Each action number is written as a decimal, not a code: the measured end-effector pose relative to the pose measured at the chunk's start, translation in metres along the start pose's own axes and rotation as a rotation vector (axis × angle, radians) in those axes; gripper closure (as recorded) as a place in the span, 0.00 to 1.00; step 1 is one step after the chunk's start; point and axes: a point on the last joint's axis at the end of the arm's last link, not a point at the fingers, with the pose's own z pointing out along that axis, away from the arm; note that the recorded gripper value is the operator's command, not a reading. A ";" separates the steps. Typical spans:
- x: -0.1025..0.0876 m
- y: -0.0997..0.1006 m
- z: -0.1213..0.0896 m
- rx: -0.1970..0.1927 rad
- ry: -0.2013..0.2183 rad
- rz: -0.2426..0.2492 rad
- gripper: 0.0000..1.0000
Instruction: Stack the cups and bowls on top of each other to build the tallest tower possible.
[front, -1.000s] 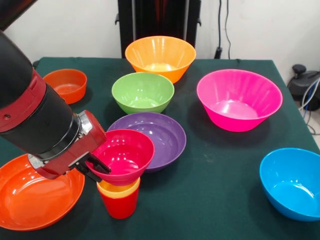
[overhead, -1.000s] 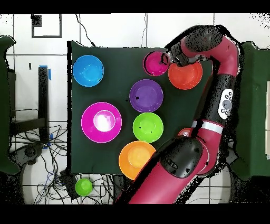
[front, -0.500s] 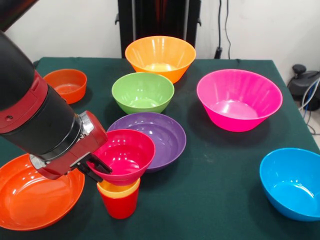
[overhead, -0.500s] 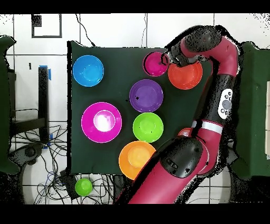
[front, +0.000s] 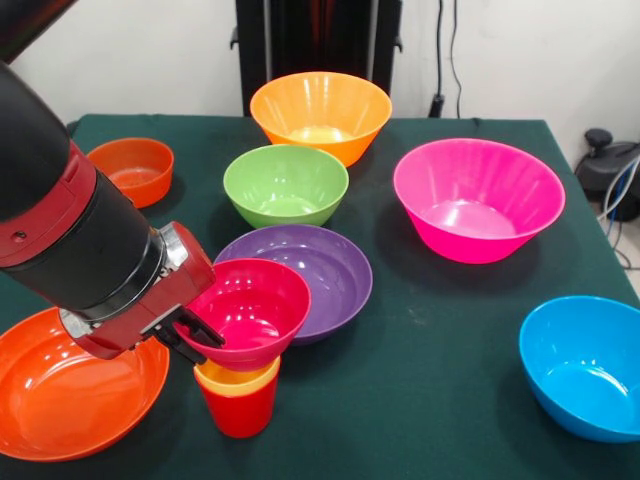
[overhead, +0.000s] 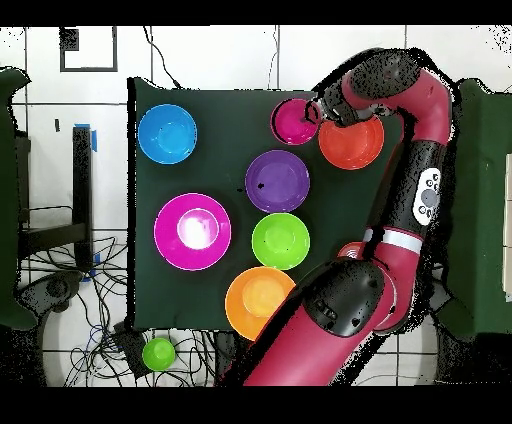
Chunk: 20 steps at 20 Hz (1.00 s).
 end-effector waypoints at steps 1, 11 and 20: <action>0.000 0.000 0.000 0.000 0.000 0.000 1.00; 0.001 -0.001 0.001 0.008 0.007 0.001 1.00; 0.003 -0.004 0.004 0.025 0.024 0.003 1.00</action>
